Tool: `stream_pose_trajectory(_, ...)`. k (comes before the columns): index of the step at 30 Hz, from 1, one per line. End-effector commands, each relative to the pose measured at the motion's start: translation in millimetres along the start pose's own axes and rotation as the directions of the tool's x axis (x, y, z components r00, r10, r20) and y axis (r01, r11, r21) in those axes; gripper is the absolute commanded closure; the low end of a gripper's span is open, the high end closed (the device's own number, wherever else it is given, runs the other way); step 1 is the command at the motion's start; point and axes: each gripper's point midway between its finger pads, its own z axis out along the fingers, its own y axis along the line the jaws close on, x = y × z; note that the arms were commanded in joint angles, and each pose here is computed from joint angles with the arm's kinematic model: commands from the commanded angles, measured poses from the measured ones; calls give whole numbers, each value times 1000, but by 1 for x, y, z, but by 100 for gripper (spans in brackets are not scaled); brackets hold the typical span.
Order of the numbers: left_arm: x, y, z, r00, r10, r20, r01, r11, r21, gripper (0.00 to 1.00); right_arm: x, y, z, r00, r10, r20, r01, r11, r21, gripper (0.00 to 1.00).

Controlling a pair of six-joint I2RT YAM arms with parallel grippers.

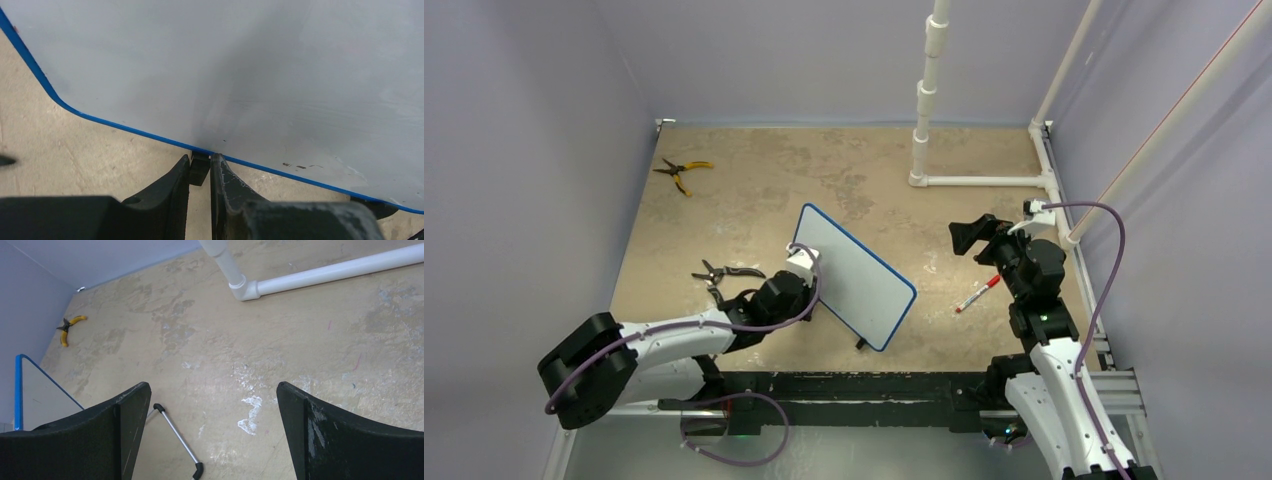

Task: Write a sentence on the whiteboard
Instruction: Adjust the whiteboard stand at the center of the board.

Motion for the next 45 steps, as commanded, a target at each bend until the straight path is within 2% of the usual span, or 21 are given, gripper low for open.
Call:
stream_pose_trajectory(1, -7, 24, -6, 983, -139, 116, 158, 972, -176, 100, -24, 17, -2, 998, -20, 57, 23, 998, -52, 1)
stream_pose_trajectory(9, -15, 37, -9, 936, -257, 241, 326, 893, -311, 100, -24, 16, -3, 998, -14, 57, 16, 999, -48, 1)
stream_pose_trajectory(18, -36, 41, 0, 852, -352, 388, 481, 818, -316, 100, -20, 20, -2, 999, -25, 38, 28, 997, -73, 1)
stream_pose_trajectory(29, -54, 15, 29, 798, -446, 405, 566, 786, -249, 100, -19, 21, 0, 999, -34, 34, 37, 996, -85, 1)
stream_pose_trajectory(35, -57, 3, 35, 806, -465, 366, 562, 796, -226, 99, -16, 23, 2, 999, -32, 20, 34, 994, -100, 1)
stream_pose_trajectory(42, -60, -11, 22, 832, -461, 310, 524, 836, -164, 69, -17, 25, 0, 999, -38, 20, 40, 993, -109, 1)
stream_pose_trajectory(45, -62, -16, 12, 852, -443, 278, 492, 860, -136, 60, -16, 25, 1, 999, -39, 16, 41, 993, -112, 1)
